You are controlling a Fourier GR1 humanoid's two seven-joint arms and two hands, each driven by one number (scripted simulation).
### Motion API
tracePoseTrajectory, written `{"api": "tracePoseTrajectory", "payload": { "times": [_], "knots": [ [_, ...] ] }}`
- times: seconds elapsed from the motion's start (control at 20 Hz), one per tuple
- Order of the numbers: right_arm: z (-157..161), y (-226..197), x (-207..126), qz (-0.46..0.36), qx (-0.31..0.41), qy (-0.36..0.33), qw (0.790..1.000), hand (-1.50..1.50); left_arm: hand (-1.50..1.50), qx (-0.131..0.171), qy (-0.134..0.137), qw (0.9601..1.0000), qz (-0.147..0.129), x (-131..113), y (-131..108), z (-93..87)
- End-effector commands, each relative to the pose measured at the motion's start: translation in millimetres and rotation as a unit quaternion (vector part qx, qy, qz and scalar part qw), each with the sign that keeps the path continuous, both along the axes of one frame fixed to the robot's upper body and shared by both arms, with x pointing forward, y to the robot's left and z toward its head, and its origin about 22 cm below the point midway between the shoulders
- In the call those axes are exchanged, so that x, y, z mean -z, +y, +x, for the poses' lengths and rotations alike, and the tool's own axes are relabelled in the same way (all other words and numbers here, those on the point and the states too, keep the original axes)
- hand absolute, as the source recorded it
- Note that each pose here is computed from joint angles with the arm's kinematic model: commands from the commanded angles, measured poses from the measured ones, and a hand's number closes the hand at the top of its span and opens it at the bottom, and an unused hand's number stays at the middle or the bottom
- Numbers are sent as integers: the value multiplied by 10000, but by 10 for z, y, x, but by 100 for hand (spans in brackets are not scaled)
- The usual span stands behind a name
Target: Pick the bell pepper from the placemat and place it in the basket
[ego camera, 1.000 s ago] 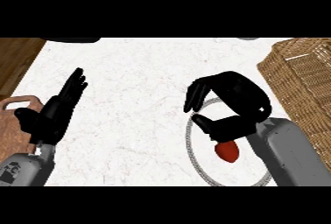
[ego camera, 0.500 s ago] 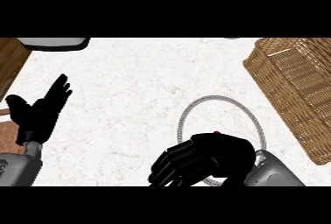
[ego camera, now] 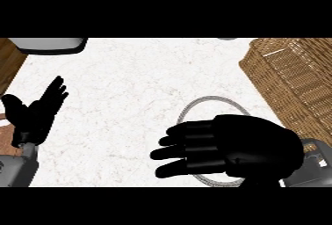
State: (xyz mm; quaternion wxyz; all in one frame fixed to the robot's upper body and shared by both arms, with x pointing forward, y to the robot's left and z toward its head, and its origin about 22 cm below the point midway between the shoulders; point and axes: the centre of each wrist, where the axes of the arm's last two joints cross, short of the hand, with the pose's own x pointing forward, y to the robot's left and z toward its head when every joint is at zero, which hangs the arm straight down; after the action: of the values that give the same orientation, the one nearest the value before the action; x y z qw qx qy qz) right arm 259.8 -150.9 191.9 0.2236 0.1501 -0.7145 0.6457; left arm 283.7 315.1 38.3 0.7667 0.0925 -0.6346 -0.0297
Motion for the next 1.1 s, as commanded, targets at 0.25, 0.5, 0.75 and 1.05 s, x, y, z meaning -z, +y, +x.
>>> {"api": "tracePoseTrajectory", "payload": {
  "times": [0.25, 0.5, 0.75, 1.05],
  "knots": [
    [215, -171, -1154, -1217, 1200, -1086, 9793, -150, 0, 67, 1, 10000, -32, 7, -159, 39],
    [455, -226, -1073, -2431, 752, -495, 9658, -150, 0, 139, -87, 9999, 3, -31, 33, 72],
    [636, -550, -927, -2412, 580, 24, 9687, -150, 0, 88, 3, 10000, 32, 78, -29, 69],
    [763, -870, -830, -1635, 620, 406, 9838, -150, 0, 152, -70, 9999, -38, 3, 19, 53]
  ]
}}
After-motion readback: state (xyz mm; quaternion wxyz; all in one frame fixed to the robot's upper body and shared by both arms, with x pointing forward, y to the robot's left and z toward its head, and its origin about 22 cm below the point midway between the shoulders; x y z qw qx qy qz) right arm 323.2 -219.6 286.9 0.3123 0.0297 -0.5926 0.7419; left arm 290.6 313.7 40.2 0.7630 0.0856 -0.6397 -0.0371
